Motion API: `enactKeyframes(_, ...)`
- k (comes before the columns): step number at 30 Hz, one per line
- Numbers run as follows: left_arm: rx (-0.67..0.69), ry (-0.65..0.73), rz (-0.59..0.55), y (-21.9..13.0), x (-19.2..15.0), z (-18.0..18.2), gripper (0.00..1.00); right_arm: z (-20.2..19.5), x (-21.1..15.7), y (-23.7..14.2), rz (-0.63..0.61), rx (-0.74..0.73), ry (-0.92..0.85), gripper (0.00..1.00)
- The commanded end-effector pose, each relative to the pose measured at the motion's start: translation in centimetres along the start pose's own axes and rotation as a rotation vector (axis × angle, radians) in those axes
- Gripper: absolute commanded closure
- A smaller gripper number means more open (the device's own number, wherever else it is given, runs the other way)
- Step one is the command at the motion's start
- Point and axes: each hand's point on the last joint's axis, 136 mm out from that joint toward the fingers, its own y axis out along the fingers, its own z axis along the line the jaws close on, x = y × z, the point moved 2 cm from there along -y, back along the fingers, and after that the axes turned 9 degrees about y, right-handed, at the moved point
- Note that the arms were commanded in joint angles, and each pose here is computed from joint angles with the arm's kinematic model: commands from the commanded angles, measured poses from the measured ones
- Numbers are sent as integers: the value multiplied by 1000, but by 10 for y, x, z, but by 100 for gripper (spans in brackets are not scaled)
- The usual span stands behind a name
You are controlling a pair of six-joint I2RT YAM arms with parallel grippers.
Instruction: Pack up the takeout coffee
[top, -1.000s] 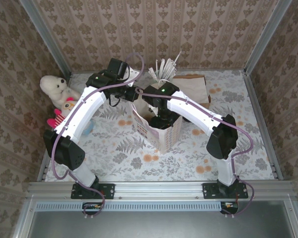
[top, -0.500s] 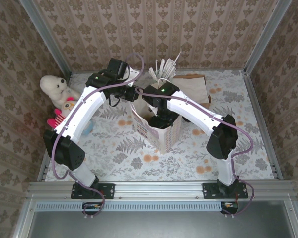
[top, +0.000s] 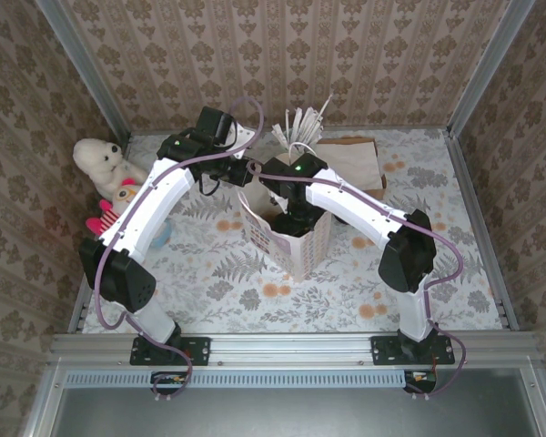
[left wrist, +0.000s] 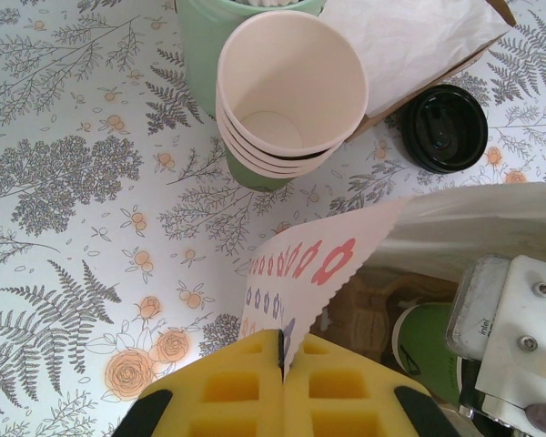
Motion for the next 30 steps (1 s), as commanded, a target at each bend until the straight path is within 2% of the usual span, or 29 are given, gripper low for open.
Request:
enactKeyframes(1,-14,-6,5,2,-1,-3,100,-5,-3,-1,-4,-10,20,61)
enactKeyframes(30,-16,-5,1,3,1,-3,100,-8,-3,10,3,-16,13,61)
